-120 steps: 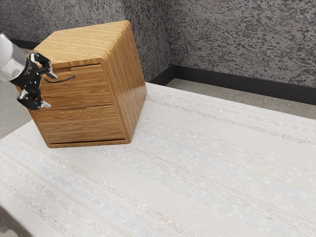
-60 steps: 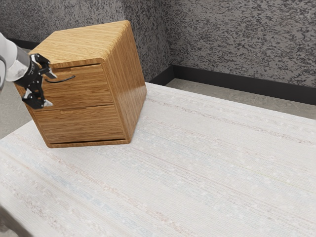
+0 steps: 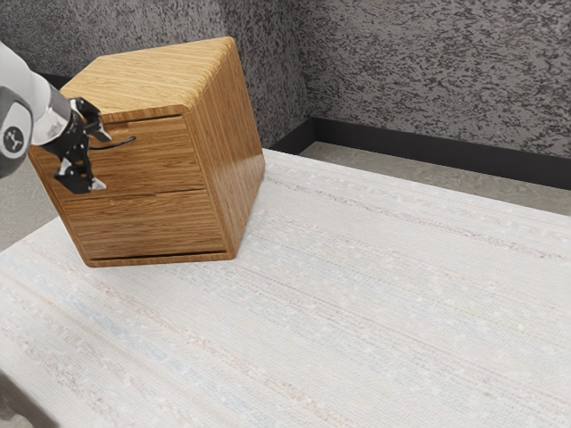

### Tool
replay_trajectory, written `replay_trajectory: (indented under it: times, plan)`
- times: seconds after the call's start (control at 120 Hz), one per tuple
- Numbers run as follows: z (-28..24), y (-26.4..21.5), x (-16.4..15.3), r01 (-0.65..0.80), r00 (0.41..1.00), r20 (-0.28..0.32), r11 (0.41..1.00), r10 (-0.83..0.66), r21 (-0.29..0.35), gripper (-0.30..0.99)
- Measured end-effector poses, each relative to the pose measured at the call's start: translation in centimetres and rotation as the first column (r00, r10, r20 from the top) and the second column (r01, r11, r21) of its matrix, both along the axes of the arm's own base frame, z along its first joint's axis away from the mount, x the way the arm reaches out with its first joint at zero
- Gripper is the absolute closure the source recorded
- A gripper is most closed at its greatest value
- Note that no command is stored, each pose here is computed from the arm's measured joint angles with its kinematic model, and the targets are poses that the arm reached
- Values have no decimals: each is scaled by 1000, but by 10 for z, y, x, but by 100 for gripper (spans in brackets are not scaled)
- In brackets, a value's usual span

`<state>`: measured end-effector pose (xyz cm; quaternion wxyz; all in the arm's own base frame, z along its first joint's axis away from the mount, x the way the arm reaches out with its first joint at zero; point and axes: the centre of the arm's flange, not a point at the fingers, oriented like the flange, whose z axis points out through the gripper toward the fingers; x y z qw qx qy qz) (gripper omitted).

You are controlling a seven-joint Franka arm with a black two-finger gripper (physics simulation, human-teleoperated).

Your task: Pull the drawer handle with one arm to open the drawer

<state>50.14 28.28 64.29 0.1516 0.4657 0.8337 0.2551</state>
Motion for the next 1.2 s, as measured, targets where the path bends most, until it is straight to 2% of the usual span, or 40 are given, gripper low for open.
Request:
replay_trajectory:
  times: [0.317,0.575,0.717,1.2]
  plan:
    - [-20,1,7,-7,1000,-13,1000,7,-14,0]
    - [-26,-19,-39,7,1000,18,998,-6,-64,0]
    - [-23,-30,-68,17,999,46,997,-14,-71,0]
    - [-21,-71,-124,0,998,56,1000,1,-8,0]
